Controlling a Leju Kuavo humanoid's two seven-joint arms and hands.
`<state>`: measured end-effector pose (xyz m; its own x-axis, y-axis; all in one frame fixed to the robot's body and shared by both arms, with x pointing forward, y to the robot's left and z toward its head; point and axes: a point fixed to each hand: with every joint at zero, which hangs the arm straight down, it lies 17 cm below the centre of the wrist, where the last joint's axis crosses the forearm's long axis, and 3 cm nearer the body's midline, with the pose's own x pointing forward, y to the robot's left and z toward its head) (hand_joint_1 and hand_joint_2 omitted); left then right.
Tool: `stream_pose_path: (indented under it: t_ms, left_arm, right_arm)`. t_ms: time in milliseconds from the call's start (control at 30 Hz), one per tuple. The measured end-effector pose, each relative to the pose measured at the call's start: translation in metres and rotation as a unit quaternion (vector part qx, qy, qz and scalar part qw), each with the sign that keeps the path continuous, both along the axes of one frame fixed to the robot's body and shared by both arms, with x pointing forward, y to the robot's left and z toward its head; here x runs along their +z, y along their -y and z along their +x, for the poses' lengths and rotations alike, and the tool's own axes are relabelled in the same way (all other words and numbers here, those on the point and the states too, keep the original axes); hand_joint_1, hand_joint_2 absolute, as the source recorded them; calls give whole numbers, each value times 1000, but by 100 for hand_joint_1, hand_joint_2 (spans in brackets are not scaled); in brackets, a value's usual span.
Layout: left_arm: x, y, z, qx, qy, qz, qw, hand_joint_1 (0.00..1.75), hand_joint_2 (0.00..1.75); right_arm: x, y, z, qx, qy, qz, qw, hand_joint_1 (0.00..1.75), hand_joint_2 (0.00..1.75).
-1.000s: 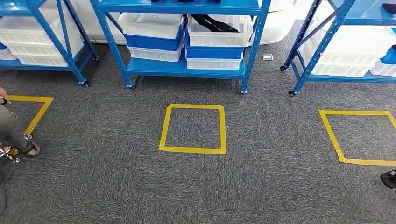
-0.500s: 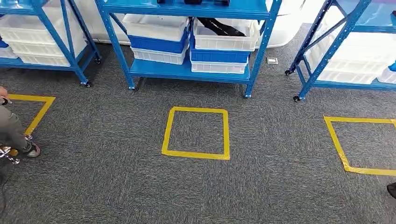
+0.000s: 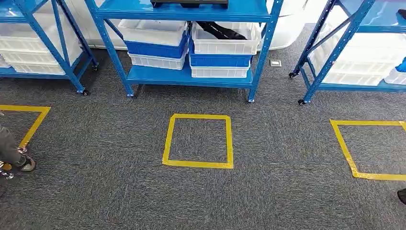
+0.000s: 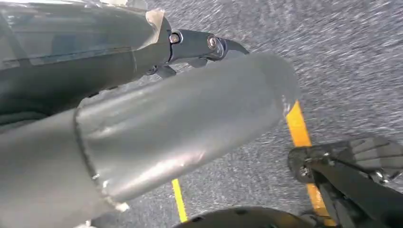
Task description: Take the parts from the cabinet and place them on the table.
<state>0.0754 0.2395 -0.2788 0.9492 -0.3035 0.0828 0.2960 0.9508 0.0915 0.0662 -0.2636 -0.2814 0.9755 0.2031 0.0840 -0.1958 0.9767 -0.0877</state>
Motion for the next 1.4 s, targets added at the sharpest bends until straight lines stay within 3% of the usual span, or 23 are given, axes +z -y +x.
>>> stream_pose_path:
  t_ms: [1400]
  left_arm:
    - [1,6,2,-8,3,-7,1000,0,0]
  right_arm:
    - [-1,5,-4,1,-3,-4,1000,0,175]
